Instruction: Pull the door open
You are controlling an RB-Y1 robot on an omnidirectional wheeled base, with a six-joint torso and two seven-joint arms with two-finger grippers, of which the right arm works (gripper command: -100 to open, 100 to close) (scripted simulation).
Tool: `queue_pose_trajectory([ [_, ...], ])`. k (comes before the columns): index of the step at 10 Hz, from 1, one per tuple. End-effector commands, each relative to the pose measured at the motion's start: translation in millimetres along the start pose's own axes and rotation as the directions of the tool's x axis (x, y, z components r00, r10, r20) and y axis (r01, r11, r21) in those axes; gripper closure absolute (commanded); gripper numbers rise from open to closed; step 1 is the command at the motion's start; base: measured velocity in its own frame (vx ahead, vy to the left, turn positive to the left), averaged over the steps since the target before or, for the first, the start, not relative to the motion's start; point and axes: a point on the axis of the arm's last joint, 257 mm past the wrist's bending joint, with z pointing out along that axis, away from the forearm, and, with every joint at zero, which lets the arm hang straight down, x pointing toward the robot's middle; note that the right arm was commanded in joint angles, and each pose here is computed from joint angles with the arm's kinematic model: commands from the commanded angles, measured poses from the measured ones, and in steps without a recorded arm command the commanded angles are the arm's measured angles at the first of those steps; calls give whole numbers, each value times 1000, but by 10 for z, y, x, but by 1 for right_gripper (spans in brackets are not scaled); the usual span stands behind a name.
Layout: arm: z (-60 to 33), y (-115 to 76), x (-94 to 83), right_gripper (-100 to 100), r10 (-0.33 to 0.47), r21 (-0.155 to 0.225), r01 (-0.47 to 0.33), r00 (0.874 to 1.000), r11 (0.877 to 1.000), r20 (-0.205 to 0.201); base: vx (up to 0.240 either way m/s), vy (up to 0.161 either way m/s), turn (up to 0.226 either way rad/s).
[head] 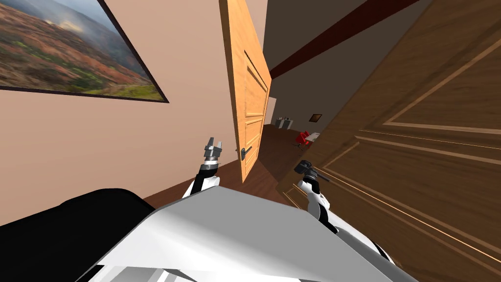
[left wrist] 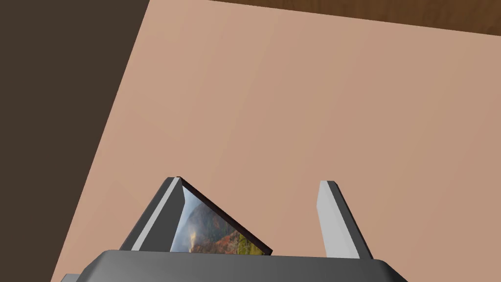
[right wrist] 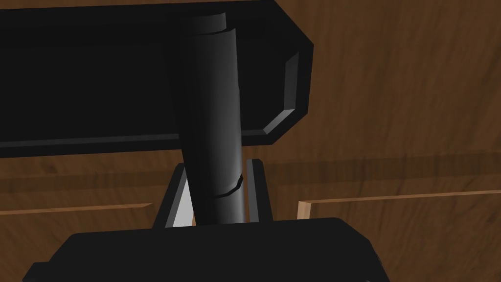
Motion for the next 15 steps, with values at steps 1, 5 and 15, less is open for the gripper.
queue_pose_trajectory([
  [1, 35, 47, 115, 100, 0, -7, 0, 1000, 1000, -24, -240, 20, 44],
  [5, 29, 36, 345, 100, 0, -3, 0, 998, 1000, -65, -174, -13, 49],
  [15, -54, 25, 970, 100, 0, -1, -1, 982, 1000, -188, -214, -15, 63],
])
